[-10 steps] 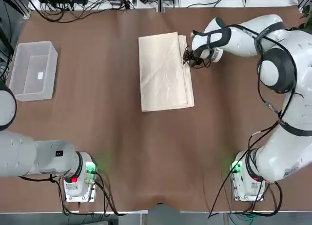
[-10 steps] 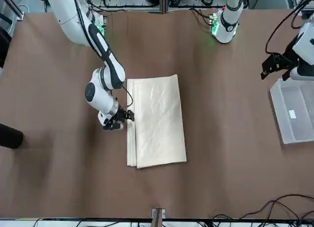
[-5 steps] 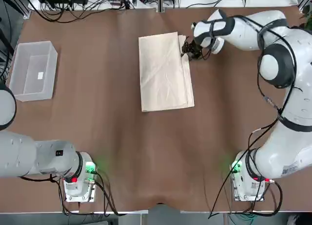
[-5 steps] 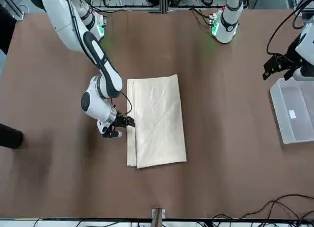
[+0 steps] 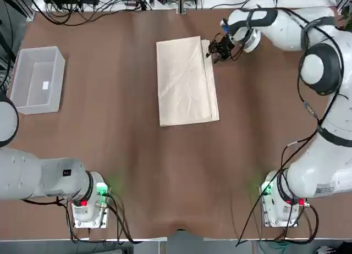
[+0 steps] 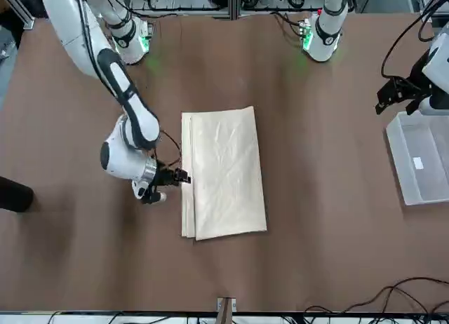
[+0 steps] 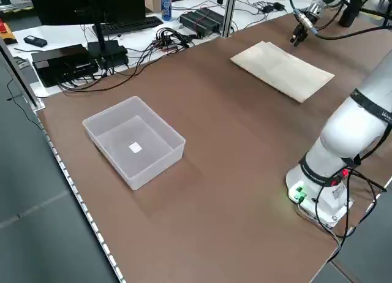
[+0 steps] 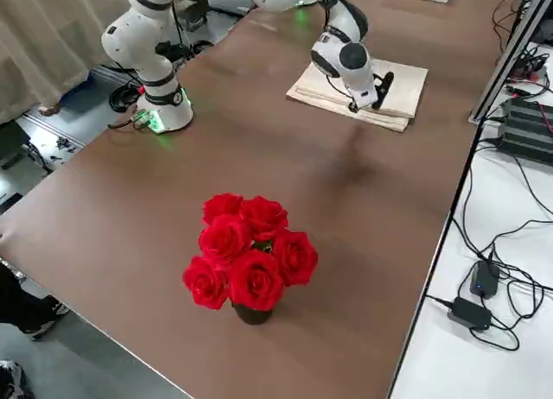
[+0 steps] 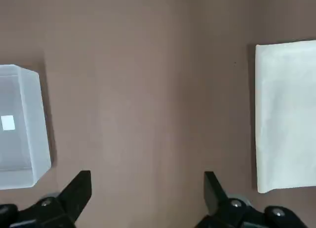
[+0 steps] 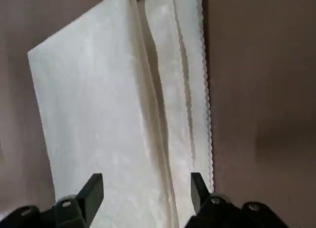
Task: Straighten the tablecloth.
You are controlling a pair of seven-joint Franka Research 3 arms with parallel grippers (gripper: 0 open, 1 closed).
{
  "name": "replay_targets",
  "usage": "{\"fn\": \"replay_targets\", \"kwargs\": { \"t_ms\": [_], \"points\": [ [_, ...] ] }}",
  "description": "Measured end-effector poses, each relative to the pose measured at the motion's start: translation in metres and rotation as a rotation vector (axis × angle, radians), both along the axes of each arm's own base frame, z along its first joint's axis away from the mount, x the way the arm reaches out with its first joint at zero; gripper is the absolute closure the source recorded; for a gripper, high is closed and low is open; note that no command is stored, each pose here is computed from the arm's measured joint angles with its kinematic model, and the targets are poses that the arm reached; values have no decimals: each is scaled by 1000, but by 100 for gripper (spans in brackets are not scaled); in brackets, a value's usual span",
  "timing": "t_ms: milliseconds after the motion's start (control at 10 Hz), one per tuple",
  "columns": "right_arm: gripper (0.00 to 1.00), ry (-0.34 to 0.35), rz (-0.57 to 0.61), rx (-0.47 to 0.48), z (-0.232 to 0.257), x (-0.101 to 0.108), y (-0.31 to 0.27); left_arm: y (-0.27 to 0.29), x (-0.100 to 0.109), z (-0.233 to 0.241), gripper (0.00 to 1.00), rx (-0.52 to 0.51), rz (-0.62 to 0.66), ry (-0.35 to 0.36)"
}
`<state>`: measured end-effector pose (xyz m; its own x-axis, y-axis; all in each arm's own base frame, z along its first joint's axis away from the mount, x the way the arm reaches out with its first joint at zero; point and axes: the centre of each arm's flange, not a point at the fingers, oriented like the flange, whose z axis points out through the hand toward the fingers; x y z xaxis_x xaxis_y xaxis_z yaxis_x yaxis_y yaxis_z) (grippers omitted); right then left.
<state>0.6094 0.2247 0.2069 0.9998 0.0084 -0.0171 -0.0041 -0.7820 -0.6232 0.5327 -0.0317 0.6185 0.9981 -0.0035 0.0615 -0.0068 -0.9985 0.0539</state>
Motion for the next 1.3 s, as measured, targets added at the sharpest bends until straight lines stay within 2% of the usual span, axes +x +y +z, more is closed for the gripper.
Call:
{"fn": "replay_targets", "kwargs": {
  "t_ms": [100,600,1300],
  "points": [
    [20,-6,12,21,-5,1,-7,0,0,0,0,0,0,-1],
    [20,57,-28,71,-48,-9,-9,0,0,0,0,0,0,-3],
    [20,55,-28,99,-66,-16,6,0,1,-1,0,0,-1,-1]
  ]
}}
